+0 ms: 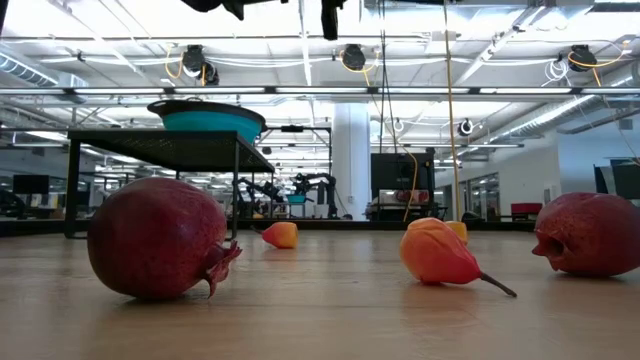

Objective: Pick & Place Fruit
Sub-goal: Put the orange into the blue strainer bowl on the shelf

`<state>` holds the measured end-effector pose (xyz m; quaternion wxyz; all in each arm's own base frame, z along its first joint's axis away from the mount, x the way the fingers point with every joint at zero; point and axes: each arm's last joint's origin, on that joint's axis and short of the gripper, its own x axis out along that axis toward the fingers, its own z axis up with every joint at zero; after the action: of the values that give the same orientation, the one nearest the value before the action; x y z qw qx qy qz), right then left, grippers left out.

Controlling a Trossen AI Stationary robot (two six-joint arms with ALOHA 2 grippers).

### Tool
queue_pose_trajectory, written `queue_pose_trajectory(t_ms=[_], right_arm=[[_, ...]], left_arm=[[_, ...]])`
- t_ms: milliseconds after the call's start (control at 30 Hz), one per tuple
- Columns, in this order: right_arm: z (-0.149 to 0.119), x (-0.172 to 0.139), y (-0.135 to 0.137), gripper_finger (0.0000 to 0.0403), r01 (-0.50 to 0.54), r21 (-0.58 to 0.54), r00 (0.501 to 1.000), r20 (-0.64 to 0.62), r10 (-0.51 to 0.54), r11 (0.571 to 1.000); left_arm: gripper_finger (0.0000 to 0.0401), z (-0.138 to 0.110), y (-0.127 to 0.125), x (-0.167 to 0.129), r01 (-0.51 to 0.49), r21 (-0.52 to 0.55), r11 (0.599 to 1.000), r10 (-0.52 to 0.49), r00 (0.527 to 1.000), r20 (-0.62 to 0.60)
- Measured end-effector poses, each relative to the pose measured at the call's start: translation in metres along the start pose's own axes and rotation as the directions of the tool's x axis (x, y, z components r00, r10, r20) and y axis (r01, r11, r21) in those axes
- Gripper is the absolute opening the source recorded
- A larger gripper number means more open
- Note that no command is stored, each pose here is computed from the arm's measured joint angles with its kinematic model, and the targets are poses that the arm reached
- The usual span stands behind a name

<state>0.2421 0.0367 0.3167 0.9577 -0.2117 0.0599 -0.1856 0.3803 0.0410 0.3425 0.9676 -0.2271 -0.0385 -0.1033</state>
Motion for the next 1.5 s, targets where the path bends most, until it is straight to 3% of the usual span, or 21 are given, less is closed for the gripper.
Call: queue_pose_trajectory(t_ms=[133, 233, 300, 400, 467, 833, 1033, 1167, 1400, 1500], right_arm=[[-0.005, 0.0, 0.002, 0.0253, -0.018, 0.0, 0.999, -0.045, 0.017, 1.0], [-0.01, 0.001, 0.002, 0.0254, -0.001, 0.0, 0.995, -0.097, 0.001, 1.0], [-0.014, 0.001, 0.002, 0.0254, 0.009, -0.002, 0.991, -0.135, -0.009, 1.0], [-0.018, 0.001, 0.001, 0.0254, 0.01, -0.017, 0.986, -0.166, -0.012, 1.0], [-0.021, 0.002, 0.001, 0.0254, 0.009, -0.02, 0.983, -0.185, -0.013, 1.0], [-0.036, -0.002, -0.008, 0.0254, 0.022, 0.044, 0.948, -0.318, -0.007, 0.999], [-0.036, -0.018, -0.014, 0.0254, -0.073, 0.175, 0.935, -0.33, 0.128, 0.982], [-0.035, -0.031, -0.022, 0.0254, -0.054, 0.236, 0.928, -0.346, 0.136, 0.97], [-0.039, -0.05, -0.031, 0.0254, -0.029, 0.305, 0.904, -0.398, 0.155, 0.952], [-0.039, -0.054, -0.033, 0.0252, -0.005, 0.346, 0.903, -0.401, 0.152, 0.938]], left_arm=[[0.0104, 0.007, -0.012, -0.003, 0.029, 0.184, 0.982, -0.035, 0.999, 0.033], [0.0104, 0.006, -0.025, -0.003, 0.053, 0.362, 0.931, -0.07, 0.997, 0.034], [0.0104, 0.003, -0.033, -0.001, 0.063, 0.478, 0.876, -0.088, 0.996, 0.03], [0.0104, -0.002, -0.046, 0.002, 0.065, 0.653, 0.755, -0.114, 0.993, 0.034], [0.0104, -0.003, -0.053, 0.002, 0.034, 0.719, 0.694, -0.103, 0.993, 0.052], [0.0104, 0.002, -0.071, -0.004, -0.071, 0.824, 0.561, -0.033, 0.994, 0.107], [0.0104, 0.003, -0.076, -0.006, -0.108, 0.836, 0.537, 0.003, 0.992, 0.126], [0.0104, 0.004, -0.076, -0.007, -0.116, 0.839, 0.532, 0.021, 0.992, 0.124], [0.0104, 0.004, -0.077, -0.008, -0.138, 0.873, 0.468, 0.051, 0.99, 0.13], [0.0104, 0.004, -0.077, -0.008, -0.139, 0.878, 0.458, 0.052, 0.99, 0.13]])
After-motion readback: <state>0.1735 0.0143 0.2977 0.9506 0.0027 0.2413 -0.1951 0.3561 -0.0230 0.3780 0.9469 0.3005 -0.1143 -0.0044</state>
